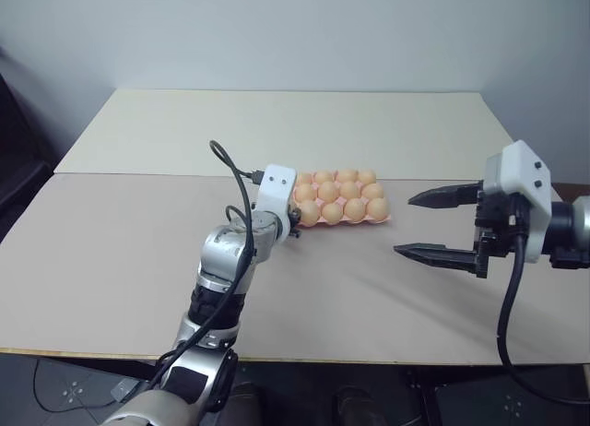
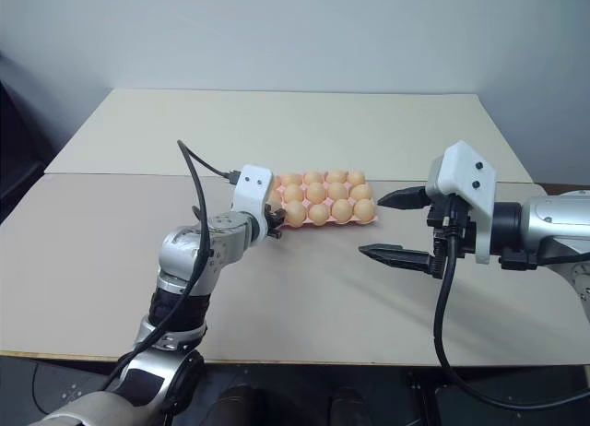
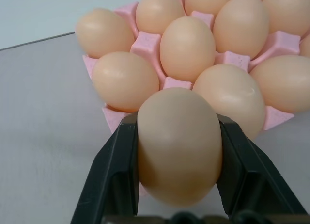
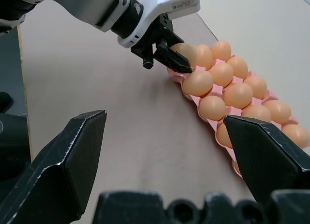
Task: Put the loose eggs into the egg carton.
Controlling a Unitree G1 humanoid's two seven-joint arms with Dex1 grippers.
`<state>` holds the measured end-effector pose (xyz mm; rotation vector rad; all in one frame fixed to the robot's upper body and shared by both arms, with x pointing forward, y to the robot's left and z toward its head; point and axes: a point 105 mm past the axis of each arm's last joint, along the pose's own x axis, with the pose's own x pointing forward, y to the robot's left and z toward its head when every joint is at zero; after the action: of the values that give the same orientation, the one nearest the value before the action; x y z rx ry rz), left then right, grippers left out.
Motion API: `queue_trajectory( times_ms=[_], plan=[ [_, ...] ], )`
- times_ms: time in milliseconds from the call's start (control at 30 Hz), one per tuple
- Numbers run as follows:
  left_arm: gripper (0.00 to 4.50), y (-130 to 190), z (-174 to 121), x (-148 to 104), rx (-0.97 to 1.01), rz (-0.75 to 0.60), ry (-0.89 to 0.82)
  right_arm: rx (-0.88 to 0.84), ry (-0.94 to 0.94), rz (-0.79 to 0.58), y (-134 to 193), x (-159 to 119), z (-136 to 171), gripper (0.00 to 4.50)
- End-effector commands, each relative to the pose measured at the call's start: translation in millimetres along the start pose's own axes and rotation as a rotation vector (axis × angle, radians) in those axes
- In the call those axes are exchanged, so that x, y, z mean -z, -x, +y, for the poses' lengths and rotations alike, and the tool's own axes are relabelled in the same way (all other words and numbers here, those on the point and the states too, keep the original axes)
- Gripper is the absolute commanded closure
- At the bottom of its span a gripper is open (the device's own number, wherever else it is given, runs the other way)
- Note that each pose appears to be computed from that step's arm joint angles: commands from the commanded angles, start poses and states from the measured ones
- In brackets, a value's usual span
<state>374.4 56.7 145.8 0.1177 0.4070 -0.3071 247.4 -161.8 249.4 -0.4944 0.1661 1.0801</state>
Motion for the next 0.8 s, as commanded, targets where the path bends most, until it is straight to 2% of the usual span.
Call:
queue_trajectory(
  times_ms=[33,600,667,733,800],
  plan=[
    [2.78,1.3,2.2,-17.1,-0.021,-0.065,-0.014,0.013,0.025,-0.002,3.3,-5.9,-0.9,0.00],
    [2.78,1.4,4.2,-15.3,-0.025,-0.062,0.031,0.009,0.022,0.000,2.0,-5.4,-1.6,0.00],
    [2.07,1.3,5.6,-15.5,-0.034,-0.062,0.030,0.006,0.019,0.006,2.4,-4.2,-1.3,0.00],
    [1.57,2.0,7.2,-15.3,-0.045,-0.063,0.021,0.005,0.021,0.005,2.0,-5.1,-1.9,0.00],
    [1.57,3.8,8.7,-15.3,-0.051,-0.067,0.006,0.005,0.024,0.004,1.4,-5.5,-2.5,0.00]
  ],
)
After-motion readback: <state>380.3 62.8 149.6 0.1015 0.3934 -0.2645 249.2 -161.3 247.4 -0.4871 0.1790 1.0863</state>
